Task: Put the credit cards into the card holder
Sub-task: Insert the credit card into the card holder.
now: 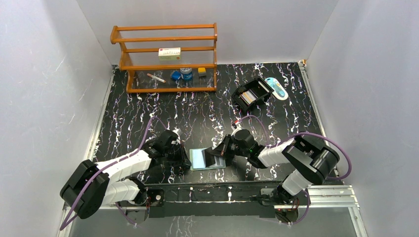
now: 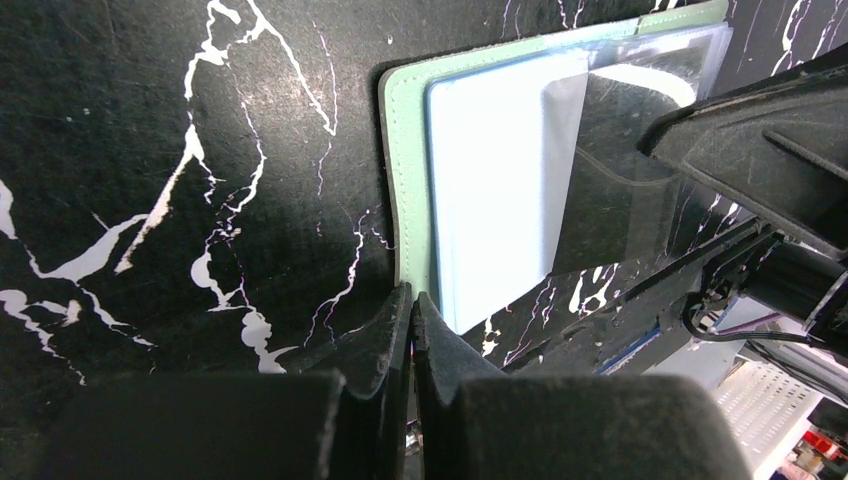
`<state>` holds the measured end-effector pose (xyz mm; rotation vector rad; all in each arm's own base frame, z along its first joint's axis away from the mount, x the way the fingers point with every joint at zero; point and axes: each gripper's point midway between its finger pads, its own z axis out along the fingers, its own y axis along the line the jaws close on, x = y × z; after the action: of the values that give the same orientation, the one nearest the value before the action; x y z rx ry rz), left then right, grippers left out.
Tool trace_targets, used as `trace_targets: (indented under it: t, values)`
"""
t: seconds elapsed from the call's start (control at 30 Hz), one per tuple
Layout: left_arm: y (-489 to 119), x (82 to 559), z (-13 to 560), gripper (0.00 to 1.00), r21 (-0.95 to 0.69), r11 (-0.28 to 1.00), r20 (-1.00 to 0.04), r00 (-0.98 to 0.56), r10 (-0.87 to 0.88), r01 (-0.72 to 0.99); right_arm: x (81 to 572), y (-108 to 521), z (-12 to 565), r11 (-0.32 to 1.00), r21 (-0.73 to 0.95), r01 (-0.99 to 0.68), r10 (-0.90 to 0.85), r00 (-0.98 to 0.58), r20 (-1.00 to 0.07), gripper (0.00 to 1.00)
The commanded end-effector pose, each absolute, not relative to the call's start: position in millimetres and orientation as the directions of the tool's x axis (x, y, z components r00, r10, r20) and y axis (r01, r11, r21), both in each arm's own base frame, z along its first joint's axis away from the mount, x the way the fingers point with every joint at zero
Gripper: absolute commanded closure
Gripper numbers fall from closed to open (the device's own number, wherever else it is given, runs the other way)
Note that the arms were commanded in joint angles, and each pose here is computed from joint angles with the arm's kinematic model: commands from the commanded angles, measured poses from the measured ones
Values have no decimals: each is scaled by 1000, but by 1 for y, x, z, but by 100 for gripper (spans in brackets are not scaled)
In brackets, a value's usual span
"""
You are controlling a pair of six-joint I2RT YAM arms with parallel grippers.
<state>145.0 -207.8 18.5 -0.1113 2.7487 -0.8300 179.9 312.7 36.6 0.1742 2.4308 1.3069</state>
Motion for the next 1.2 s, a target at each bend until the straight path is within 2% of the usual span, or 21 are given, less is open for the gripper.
trace_targets:
  t: [0.0, 0.17, 0.37, 0.6, 0.73, 0.9, 1.17]
  values:
    - [-206, 133, 14, 99, -569, 822, -187, -969, -160, -26, 188, 320, 43, 529, 845, -81, 310, -908, -281, 100]
    - [-209, 130, 14, 98, -605, 795, -170, -968, -184, -45, 189, 327, 48, 489, 869, -78, 328, -907, -266, 100]
    - [-211, 129, 12, 98, -610, 791, -160, -970, -184, -49, 182, 328, 37, 515, 854, -73, 306, -915, -262, 100]
    - [-212, 130, 13, 98, -612, 790, -162, -970, -181, -46, 185, 319, 28, 662, 742, -107, 226, -915, -333, 74]
    - [-211, 129, 13, 98, -611, 790, -162, -970, -183, -47, 189, 305, 30, 733, 669, -125, 200, -900, -388, 67]
    - [-212, 130, 13, 97, -612, 789, -162, -969, -185, -48, 193, 308, 41, 749, 642, -163, 172, -888, -427, 55]
    - [-212, 130, 13, 97, -611, 790, -160, -969, -186, -51, 187, 321, 36, 752, 635, -180, 139, -897, -419, 56]
